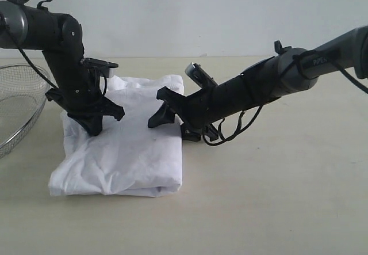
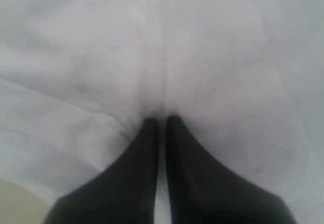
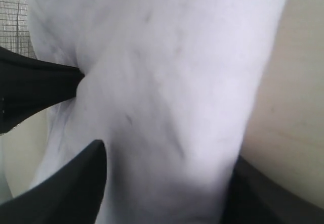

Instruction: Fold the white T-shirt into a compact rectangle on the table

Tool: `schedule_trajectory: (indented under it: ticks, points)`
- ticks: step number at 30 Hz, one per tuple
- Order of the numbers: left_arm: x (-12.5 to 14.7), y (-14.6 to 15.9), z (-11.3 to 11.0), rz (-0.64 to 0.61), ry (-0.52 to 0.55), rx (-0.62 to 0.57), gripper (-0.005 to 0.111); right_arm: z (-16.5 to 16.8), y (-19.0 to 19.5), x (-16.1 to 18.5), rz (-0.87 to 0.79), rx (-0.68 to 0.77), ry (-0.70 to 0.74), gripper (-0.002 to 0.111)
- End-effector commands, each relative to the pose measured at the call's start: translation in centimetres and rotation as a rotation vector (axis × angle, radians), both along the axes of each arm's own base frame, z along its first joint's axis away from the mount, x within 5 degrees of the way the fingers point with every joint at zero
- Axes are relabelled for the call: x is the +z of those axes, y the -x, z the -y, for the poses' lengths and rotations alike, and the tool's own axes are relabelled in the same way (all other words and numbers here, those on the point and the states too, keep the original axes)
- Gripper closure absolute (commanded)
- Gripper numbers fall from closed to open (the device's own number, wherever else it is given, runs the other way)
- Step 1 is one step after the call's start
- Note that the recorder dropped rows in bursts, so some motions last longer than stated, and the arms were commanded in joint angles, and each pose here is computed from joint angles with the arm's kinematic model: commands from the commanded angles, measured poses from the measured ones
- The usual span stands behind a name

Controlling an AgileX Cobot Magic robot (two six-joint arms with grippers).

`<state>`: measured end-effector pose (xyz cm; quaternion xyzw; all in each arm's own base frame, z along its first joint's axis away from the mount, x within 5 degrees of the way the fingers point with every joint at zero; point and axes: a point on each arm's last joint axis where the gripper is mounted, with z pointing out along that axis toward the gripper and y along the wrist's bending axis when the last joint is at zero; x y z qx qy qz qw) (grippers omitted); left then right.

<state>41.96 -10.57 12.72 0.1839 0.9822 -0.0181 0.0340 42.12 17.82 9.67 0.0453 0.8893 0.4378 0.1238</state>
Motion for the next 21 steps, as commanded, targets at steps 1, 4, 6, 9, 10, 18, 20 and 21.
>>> schedule_trajectory:
  ticks: [1, 4, 6, 9, 10, 18, 20, 21]
  points:
    - [-0.1, 0.1, 0.0, -0.008, -0.011, 0.002, 0.102, -0.7, 0.2, -0.5, 0.008, 0.008, 0.027, 0.055]
    - [-0.1, 0.1, 0.0, -0.009, -0.007, 0.004, 0.102, -0.8, 0.2, -0.5, 0.009, 0.007, 0.03, 0.072]
    - [-0.1, 0.1, 0.0, -0.009, -0.007, 0.004, 0.102, -0.8, 0.2, -0.5, 0.01, 0.009, 0.032, 0.087]
    - [-0.1, 0.2, 0.0, -0.018, -0.006, 0.006, 0.102, -0.8, 0.2, -0.5, 0.011, 0.01, 0.032, 0.108]
    - [-0.1, 0.2, 0.0, -0.018, -0.006, 0.006, 0.102, -0.6, 0.1, -0.5, 0.011, 0.005, 0.032, 0.108]
    - [2.2, -0.5, 0.6, 0.01, 0.054, 0.03, 0.102, 5.6, -1.1, 0.3, -0.046, 0.007, -0.061, 0.108]
    - [3.7, -0.8, 1.1, 0.046, 0.112, 0.041, 0.102, 7.6, -1.3, 0.6, -0.062, 0.001, -0.101, 0.108]
    - [4.6, -0.9, 1.4, 0.068, 0.149, 0.043, 0.102, 8.7, -1.3, 0.7, -0.065, 0.001, -0.114, 0.108]
